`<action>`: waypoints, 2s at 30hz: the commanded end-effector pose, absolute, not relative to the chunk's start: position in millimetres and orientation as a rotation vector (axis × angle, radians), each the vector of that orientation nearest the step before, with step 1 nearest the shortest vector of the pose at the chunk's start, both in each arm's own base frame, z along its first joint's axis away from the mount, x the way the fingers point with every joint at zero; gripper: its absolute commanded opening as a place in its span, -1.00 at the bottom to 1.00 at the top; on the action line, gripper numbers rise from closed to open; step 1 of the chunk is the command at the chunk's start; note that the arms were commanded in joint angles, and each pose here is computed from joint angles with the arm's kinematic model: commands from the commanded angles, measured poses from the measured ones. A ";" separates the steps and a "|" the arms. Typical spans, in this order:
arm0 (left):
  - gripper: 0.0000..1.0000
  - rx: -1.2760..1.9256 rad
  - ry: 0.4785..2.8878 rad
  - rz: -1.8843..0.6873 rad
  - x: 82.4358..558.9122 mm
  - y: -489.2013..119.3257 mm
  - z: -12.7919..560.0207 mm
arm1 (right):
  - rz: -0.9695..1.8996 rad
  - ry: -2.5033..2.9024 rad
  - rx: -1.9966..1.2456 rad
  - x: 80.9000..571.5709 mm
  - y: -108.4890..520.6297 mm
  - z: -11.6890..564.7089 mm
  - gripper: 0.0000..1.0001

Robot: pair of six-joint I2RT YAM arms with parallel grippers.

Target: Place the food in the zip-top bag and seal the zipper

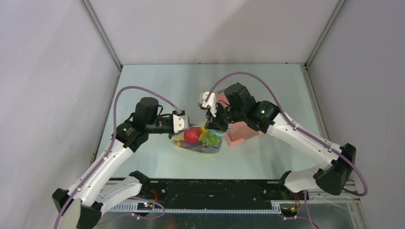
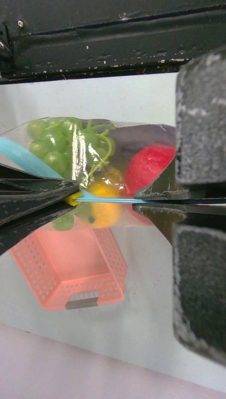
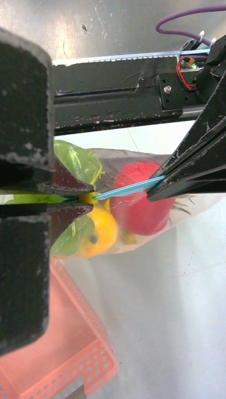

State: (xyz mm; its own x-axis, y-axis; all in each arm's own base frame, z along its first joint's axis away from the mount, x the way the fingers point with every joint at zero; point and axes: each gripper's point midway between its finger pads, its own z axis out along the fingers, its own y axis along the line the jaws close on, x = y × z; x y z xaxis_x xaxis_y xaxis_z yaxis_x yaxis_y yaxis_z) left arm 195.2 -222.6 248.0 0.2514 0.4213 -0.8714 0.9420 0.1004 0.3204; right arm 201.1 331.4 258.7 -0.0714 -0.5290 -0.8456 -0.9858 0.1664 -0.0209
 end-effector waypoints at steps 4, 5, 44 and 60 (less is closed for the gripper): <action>-1.00 1.437 1.442 -0.561 202.4 -197.9 242.7 | 0.564 1.973 -1.374 200.1 254.5 238.3 -0.94; -1.00 1.437 1.444 -0.564 201.7 -197.7 242.5 | 0.568 1.983 -1.382 198.0 253.8 236.1 -0.91; -1.00 1.427 1.252 -0.712 159.8 -210.1 278.9 | 0.994 2.223 -0.548 155.4 284.6 232.1 0.62; -1.00 1.358 1.265 -0.649 169.8 -206.8 282.5 | 0.998 2.038 -0.567 167.4 297.8 270.4 -1.00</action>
